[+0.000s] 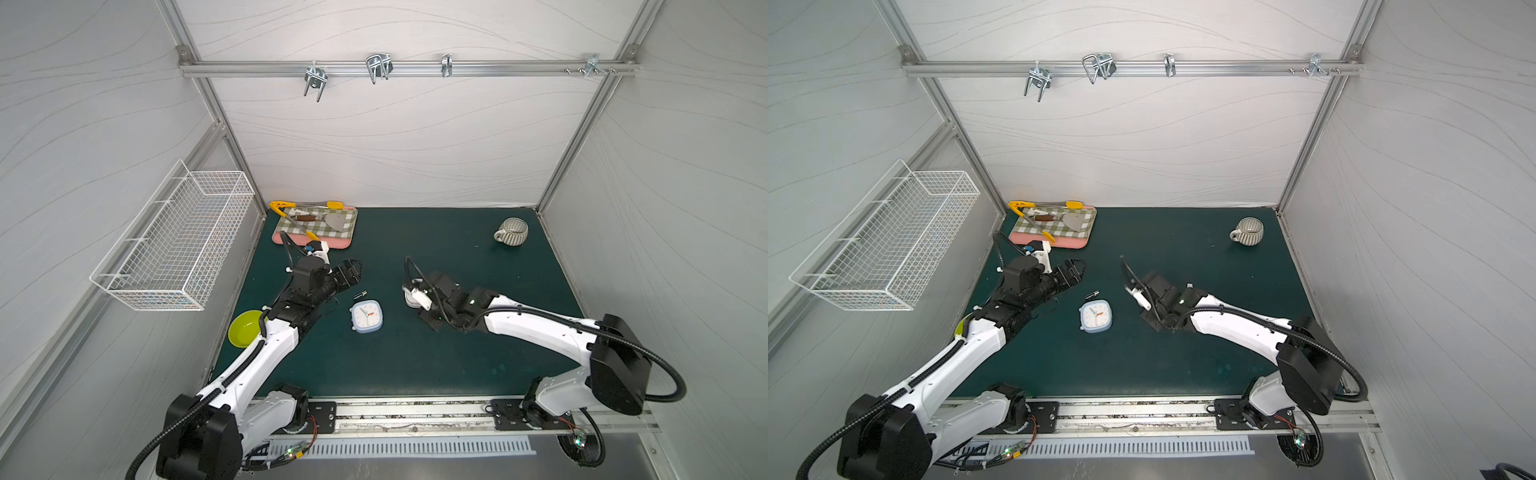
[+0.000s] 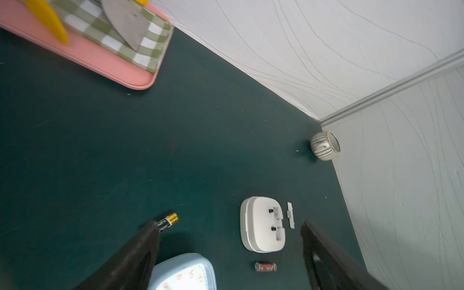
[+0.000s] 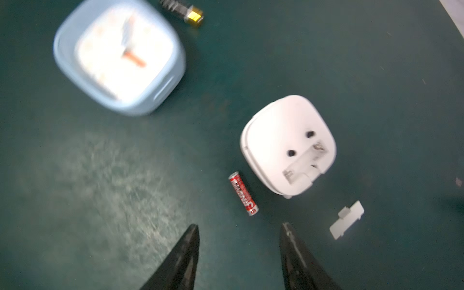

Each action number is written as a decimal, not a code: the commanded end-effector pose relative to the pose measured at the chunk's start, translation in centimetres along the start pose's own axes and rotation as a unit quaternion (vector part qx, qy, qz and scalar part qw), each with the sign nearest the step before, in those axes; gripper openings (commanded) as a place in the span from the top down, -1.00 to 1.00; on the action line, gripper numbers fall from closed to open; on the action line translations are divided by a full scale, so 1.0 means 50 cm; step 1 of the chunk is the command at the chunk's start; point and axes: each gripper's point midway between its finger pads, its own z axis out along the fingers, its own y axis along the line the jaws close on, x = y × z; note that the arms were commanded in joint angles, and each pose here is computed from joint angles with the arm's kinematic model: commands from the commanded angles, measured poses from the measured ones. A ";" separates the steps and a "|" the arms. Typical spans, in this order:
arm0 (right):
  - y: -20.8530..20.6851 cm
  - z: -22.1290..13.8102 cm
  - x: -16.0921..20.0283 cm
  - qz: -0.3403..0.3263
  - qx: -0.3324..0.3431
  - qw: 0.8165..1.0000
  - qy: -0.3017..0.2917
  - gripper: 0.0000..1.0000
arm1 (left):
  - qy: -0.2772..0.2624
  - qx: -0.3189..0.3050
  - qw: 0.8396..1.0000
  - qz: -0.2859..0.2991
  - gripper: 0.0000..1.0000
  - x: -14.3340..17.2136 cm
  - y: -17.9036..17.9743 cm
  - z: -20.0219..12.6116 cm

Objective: Insert the battery into the alarm
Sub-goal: Adjust the alarm at the center of the board.

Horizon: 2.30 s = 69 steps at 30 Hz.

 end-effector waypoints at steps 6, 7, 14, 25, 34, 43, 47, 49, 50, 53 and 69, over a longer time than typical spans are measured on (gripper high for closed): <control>0.027 0.029 0.096 0.525 -0.145 0.831 0.114 0.14 | -0.010 0.075 0.989 0.123 -0.84 -0.005 -0.108 0.017; 0.027 0.038 0.101 0.545 -0.152 0.816 0.119 0.17 | -0.008 0.074 0.989 0.130 -0.85 0.001 -0.108 0.020; 0.012 0.081 0.107 0.574 -0.151 0.794 0.131 0.20 | 0.008 0.044 0.989 0.138 -0.86 0.023 -0.089 0.045; -0.025 0.140 0.102 0.596 -0.155 0.773 0.151 0.29 | 0.037 0.015 0.994 0.104 -0.84 0.044 -0.063 0.081; -0.041 0.166 0.105 0.597 -0.137 0.775 0.156 0.32 | 0.035 0.024 0.993 0.107 -0.85 0.045 -0.069 0.082; -0.057 0.185 0.110 0.576 -0.119 0.790 0.172 0.33 | 0.032 0.030 0.993 0.108 -0.85 0.046 -0.071 0.077; -0.062 0.186 0.121 0.552 -0.102 0.805 0.192 0.33 | 0.030 0.030 0.993 0.111 -0.85 0.047 -0.069 0.074; -0.062 0.185 0.131 0.536 -0.089 0.814 0.207 0.37 | 0.029 0.030 0.993 0.112 -0.86 0.047 -0.069 0.073; -0.063 0.184 0.138 0.531 -0.080 0.816 0.216 0.39 | 0.030 0.029 0.993 0.112 -0.86 0.048 -0.068 0.072; -0.061 0.185 0.148 0.513 -0.066 0.822 0.236 0.43 | 0.027 0.031 0.993 0.113 -0.86 0.049 -0.067 0.071; -0.107 0.069 0.093 0.476 -0.099 0.870 0.081 0.21 | 0.139 0.197 0.887 0.394 -0.48 0.230 -0.197 0.087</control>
